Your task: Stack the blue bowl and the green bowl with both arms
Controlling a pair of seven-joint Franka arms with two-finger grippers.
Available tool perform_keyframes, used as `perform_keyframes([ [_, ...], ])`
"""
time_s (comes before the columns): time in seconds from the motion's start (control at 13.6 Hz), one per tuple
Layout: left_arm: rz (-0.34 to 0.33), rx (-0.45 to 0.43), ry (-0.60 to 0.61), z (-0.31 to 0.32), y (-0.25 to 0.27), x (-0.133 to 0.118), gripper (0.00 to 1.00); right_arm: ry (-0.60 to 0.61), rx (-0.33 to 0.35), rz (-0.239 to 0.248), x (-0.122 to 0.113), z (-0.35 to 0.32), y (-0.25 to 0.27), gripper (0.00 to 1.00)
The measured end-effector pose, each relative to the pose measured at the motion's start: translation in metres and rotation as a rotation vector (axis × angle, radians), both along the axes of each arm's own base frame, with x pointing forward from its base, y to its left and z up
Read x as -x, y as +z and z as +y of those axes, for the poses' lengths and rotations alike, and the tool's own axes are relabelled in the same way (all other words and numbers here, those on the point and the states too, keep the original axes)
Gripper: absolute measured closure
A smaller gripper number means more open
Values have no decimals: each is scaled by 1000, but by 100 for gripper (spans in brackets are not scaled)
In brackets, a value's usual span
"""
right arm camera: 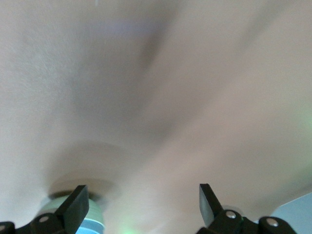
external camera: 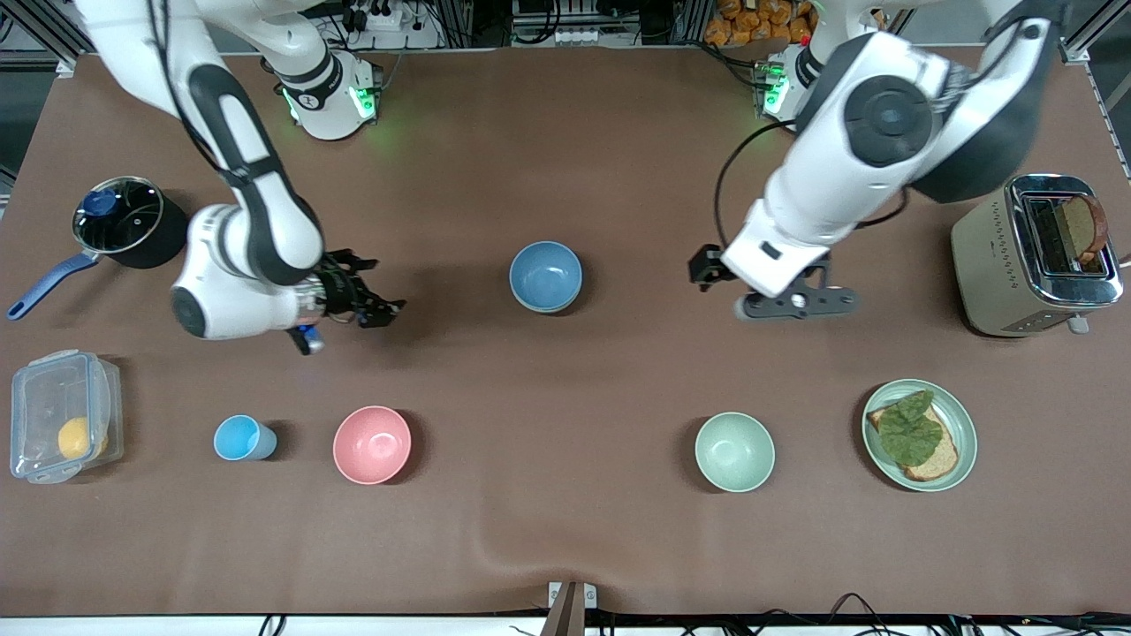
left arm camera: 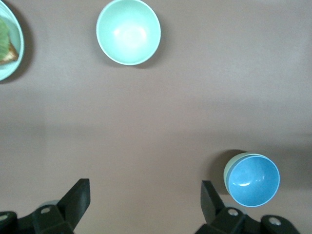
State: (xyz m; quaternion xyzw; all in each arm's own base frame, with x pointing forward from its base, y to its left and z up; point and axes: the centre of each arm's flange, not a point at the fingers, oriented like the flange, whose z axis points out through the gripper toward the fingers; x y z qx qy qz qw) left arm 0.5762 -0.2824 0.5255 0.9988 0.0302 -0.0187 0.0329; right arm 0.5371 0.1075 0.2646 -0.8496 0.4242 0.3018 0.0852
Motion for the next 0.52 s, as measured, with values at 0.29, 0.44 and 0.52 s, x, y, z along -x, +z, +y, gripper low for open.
perform_keyframes([
  [0.29, 4, -55, -56, 37, 12, -12, 0, 192, -61, -84, 2, -72, 71, 0],
  [0.44, -3, -103, -77, 63, 20, -20, 0, 245, -78, -133, 0, -104, 97, 0],
  [0.52, -7, -110, -89, 79, 27, -25, 0, 270, -65, -150, 0, -111, 106, 0],
])
